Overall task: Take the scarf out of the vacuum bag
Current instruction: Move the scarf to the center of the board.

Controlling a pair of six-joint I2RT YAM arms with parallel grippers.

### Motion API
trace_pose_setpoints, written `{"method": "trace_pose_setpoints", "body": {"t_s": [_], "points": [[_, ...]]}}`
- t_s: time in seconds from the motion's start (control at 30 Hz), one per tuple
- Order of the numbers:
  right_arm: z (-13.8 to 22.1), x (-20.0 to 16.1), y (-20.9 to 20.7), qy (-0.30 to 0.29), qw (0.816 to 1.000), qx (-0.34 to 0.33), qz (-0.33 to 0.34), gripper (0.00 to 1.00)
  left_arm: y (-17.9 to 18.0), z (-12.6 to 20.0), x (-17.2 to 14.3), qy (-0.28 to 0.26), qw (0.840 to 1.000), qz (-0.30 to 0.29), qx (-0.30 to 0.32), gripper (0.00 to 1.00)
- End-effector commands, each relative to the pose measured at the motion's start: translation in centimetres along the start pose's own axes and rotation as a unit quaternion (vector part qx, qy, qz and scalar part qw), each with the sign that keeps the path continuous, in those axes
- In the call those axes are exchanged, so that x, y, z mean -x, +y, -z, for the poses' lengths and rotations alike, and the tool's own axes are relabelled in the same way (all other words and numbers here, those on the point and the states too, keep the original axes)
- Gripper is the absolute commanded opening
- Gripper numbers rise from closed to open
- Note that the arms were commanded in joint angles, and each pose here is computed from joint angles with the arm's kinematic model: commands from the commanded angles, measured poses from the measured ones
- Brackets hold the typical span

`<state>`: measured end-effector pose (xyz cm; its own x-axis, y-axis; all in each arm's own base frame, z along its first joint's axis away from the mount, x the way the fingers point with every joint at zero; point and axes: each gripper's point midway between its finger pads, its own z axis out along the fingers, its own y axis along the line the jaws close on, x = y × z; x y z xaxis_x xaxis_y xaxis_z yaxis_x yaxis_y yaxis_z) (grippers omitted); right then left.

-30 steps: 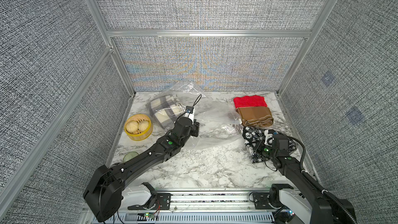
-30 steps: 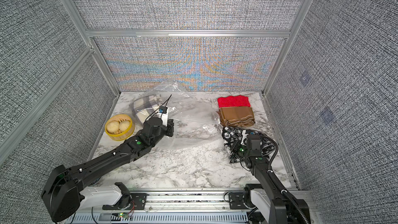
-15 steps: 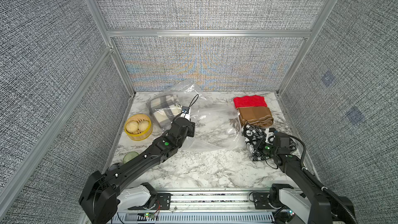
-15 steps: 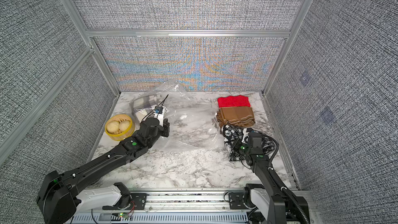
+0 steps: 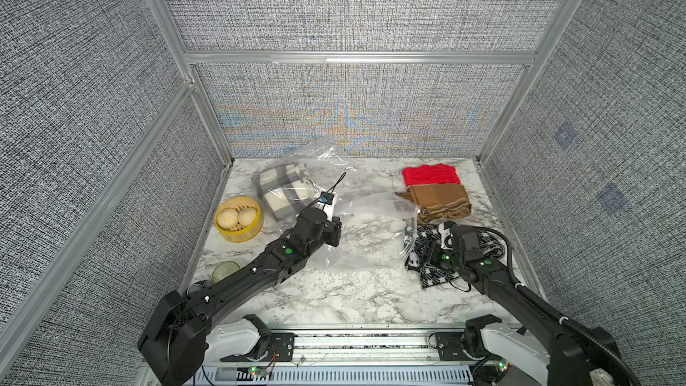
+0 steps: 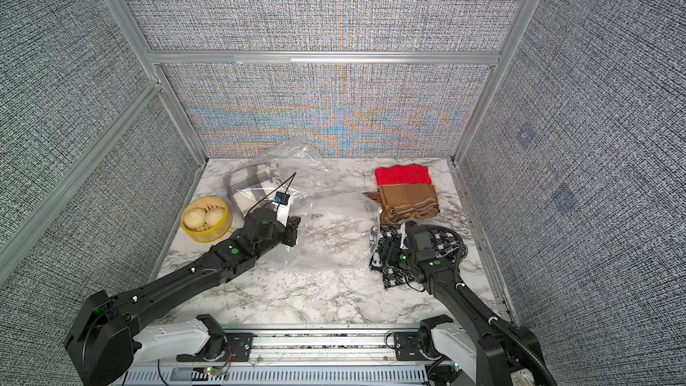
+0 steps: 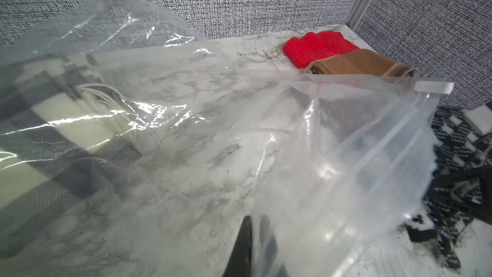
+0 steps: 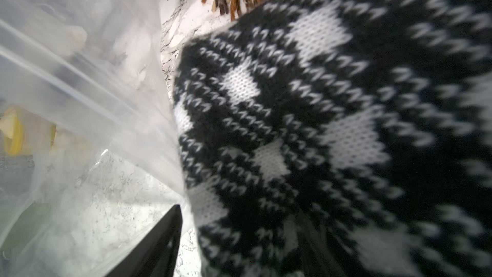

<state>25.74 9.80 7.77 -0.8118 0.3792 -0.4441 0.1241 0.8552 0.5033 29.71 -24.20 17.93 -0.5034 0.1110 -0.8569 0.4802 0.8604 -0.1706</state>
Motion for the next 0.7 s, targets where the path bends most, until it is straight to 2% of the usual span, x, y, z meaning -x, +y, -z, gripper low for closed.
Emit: {"method": "trace_pose_setpoints", "body": {"t_s": [0.0, 0.13, 0.23, 0.33, 0.37, 0.47, 0.57, 0.67], "points": [[1.8, -1.9, -2.2, 0.021, 0.998, -0.056, -0.025, 0.7, -0.8, -0.3, -1.2, 0.002, 0.999, 0.011, -0.032, 0.05], [5.1, -2.0, -5.0, -0.015, 0.99, -0.138, -0.035, 0.7, -0.9, -0.9, -2.6, 0.008, 0.999, 0.019, -0.041, 0.01], [7.8, -2.2, -8.0, -0.03, 0.971, -0.231, -0.049, 0.7, -1.5, -1.1, -3.3, 0.015, 0.998, 0.024, -0.06, 0.0], [6.6, -3.2, -7.3, 0.014, 0.975, -0.218, -0.044, 0.64, -1.4, -1.1, -3.4, 0.012, 0.998, 0.026, -0.06, 0.0], [6.4, -3.6, -7.5, 0.027, 0.973, -0.227, -0.039, 0.58, -1.3, -1.0, -3.4, 0.011, 0.998, 0.025, -0.057, 0.0], [4.6, -5.0, -7.8, 0.074, 0.968, -0.24, -0.031, 0.49, -1.2, -0.7, -3.2, 0.011, 0.998, 0.024, -0.053, 0.0], [2.7, -5.2, -8.8, 0.089, 0.961, -0.261, -0.028, 0.49, -1.5, -0.6, -3.2, 0.007, 0.997, 0.03, -0.065, 0.0], [0.7, -4.3, -7.9, 0.104, 0.964, -0.244, -0.024, 0.48, -2.0, -0.6, -3.4, 0.008, 0.996, 0.035, -0.081, 0.0]]}}
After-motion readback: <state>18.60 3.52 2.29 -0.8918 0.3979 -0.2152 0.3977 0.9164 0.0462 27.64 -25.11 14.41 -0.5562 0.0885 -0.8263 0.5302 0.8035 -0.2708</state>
